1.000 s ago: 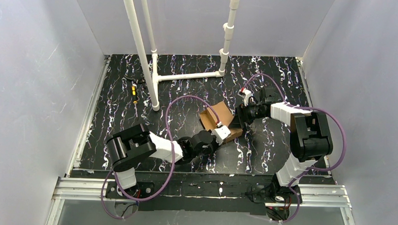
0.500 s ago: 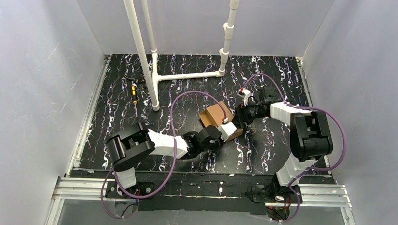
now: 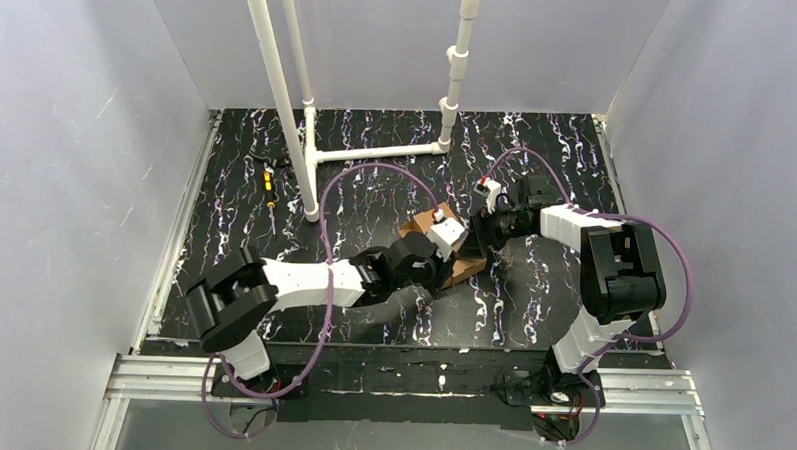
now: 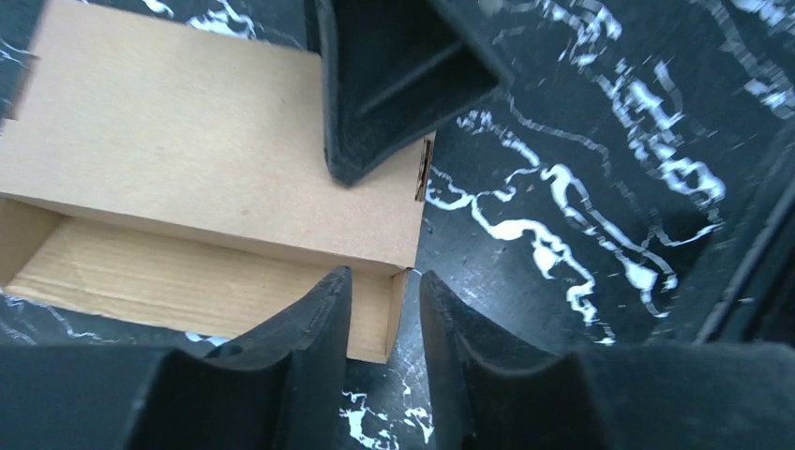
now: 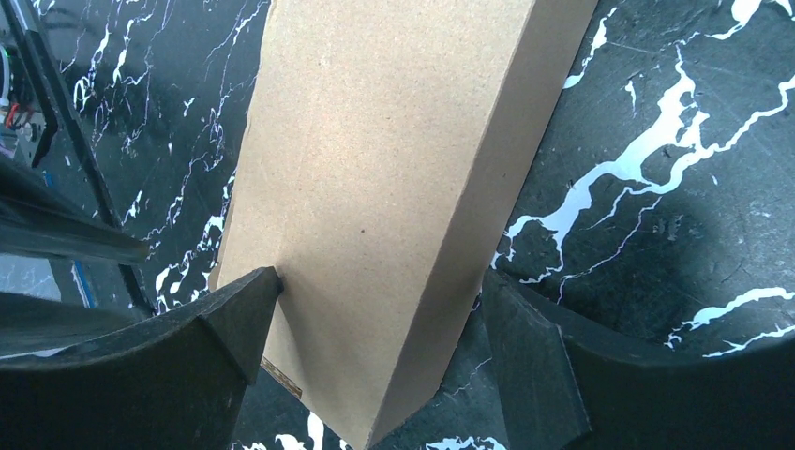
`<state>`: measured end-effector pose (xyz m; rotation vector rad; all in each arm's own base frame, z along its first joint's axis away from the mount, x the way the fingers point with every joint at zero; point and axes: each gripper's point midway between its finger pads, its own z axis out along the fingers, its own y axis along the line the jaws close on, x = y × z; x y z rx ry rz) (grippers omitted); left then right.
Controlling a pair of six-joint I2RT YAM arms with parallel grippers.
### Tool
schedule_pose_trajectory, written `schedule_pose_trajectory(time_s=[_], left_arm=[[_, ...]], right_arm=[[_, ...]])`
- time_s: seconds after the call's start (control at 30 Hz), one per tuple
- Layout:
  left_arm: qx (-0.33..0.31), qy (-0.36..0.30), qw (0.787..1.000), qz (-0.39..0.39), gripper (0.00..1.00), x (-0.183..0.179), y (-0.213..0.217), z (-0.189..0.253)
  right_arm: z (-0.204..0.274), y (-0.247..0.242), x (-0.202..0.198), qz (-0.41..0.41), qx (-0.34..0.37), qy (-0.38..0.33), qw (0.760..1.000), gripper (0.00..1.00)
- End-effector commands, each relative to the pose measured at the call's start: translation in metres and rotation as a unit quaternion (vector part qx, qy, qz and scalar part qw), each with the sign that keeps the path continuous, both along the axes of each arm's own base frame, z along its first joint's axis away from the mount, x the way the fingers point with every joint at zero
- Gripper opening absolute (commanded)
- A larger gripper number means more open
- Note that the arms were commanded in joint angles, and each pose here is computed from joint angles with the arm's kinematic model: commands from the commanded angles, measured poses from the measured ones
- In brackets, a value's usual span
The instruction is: Fold the paper box
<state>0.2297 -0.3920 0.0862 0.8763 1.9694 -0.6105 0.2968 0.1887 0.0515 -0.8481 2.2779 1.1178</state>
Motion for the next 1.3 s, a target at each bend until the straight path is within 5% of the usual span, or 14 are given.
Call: schedule_pose_trajectory(time_s=[0.0, 0.17, 0.37, 0.43, 0.47, 0.57, 0.7, 0.97, 1.27], left_arm=[[-0.074, 0.018, 0.997, 0.025, 0.37, -0.002, 0.016, 0.051], [-0.152, 0.103, 0.976, 0.118, 0.52, 0.009, 0.066, 0.055], [-0.237, 0.267, 0.897, 0.26, 0.61, 0.02, 0.12, 0.018], [-0.241, 0.29, 0.887, 0.268, 0.61, 0.019, 0.12, 0.009], [-0.243, 0.298, 0.883, 0.268, 0.57, 0.018, 0.118, 0.005], [-0.244, 0.321, 0.869, 0.286, 0.25, 0.022, 0.113, -0.01], [-0.233, 0.352, 0.851, 0.312, 0.0, 0.028, 0.107, -0.033], [-0.217, 0.418, 0.813, 0.344, 0.0, 0.041, 0.083, -0.069], [-0.241, 0.424, 0.826, 0.283, 0.0, 0.06, 0.024, -0.041]], right_arm=[[-0.004, -0.003, 0.005, 0.002, -0.018, -0.006, 1.0, 0.88], [-0.004, -0.002, 0.004, 0.003, -0.017, -0.005, 1.0, 0.88], [-0.003, -0.001, 0.004, 0.004, -0.016, -0.006, 1.0, 0.88], [-0.003, -0.001, 0.004, 0.005, -0.015, -0.005, 1.0, 0.88], [-0.003, -0.002, 0.004, 0.004, -0.015, -0.005, 1.0, 0.88], [-0.004, -0.001, 0.003, 0.005, -0.015, -0.004, 1.0, 0.88], [-0.003, -0.001, 0.003, 0.006, -0.014, -0.005, 1.0, 0.88], [-0.004, 0.0, 0.002, 0.007, -0.012, -0.003, 1.0, 0.88], [-0.002, 0.01, -0.007, 0.028, -0.001, 0.001, 1.0, 0.88]])
